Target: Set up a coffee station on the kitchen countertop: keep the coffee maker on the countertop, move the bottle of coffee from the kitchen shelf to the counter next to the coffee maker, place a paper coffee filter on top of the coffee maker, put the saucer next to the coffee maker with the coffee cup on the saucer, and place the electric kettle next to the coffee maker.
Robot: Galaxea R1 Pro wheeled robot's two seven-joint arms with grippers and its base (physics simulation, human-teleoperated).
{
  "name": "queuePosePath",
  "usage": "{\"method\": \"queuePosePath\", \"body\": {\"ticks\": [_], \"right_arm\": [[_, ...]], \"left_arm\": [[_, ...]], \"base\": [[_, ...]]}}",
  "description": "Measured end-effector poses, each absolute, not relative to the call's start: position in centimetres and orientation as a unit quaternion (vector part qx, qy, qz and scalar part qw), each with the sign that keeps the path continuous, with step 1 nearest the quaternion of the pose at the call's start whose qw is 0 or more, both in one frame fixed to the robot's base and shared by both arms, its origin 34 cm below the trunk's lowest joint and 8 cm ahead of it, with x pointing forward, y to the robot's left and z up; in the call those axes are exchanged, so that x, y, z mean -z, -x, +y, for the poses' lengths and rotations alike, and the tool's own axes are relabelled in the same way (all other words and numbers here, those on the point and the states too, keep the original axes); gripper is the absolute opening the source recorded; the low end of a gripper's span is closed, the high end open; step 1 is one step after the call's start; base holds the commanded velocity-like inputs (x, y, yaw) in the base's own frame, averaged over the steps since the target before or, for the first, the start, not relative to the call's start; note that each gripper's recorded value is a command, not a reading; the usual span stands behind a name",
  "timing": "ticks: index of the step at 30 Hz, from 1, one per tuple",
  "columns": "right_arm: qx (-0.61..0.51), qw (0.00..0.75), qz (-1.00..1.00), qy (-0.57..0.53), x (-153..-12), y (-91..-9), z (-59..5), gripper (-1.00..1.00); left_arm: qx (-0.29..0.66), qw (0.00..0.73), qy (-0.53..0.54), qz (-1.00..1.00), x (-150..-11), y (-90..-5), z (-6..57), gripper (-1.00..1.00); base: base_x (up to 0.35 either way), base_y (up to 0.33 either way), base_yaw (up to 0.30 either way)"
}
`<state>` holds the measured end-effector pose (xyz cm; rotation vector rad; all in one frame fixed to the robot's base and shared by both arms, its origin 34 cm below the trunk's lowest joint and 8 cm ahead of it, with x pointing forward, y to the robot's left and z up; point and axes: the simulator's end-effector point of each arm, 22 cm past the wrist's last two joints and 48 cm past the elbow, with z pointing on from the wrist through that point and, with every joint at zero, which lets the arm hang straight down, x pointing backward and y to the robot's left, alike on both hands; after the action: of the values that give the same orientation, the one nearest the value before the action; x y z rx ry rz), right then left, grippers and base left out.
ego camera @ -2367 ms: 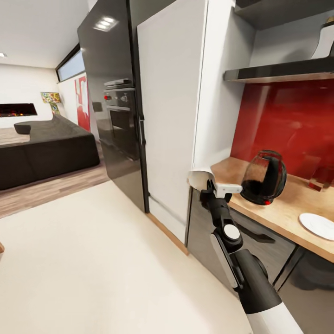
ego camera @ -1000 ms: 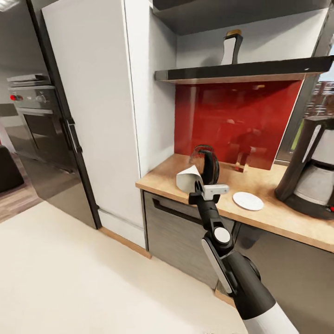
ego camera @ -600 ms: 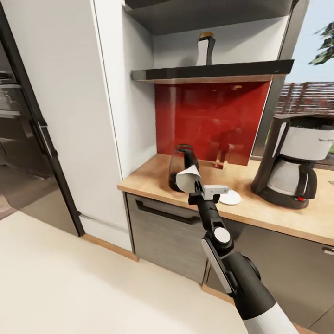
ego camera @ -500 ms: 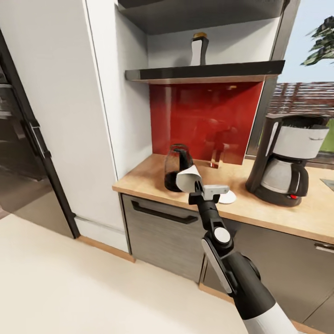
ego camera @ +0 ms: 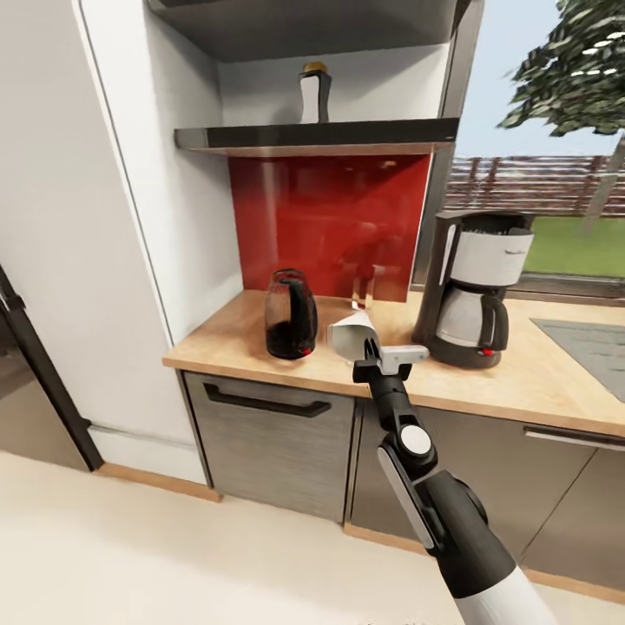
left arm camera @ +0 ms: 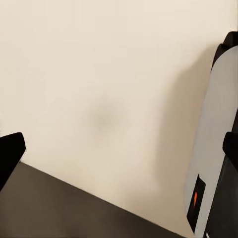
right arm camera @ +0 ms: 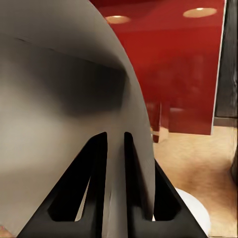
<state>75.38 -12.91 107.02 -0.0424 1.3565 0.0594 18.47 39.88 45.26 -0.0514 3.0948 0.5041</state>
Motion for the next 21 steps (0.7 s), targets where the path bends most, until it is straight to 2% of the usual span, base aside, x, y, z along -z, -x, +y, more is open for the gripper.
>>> {"method": "queuePosePath", "body": {"ticks": [6, 16, 21], "right_arm": [[-0.027, 0.778, 0.627, 0.020, -107.02, -75.37, -12.91, -1.00], [-0.027, 0.778, 0.627, 0.020, -107.02, -75.37, -12.91, -1.00], [-0.027, 0.778, 0.627, 0.020, -107.02, -75.37, -12.91, -1.00]], "left_arm": [[-0.161, 0.003, 0.017, 0.987, -45.26, -18.45, 39.89, 1.00], [-0.161, 0.002, 0.017, 0.987, -45.26, -18.37, 39.91, 1.00], [-0.161, 0.002, 0.017, 0.987, -45.26, -18.34, 39.89, 1.00]], "base": [[0.000, 0.081, -0.295], [0.000, 0.231, -0.295], [0.000, 0.062, -0.295]]}}
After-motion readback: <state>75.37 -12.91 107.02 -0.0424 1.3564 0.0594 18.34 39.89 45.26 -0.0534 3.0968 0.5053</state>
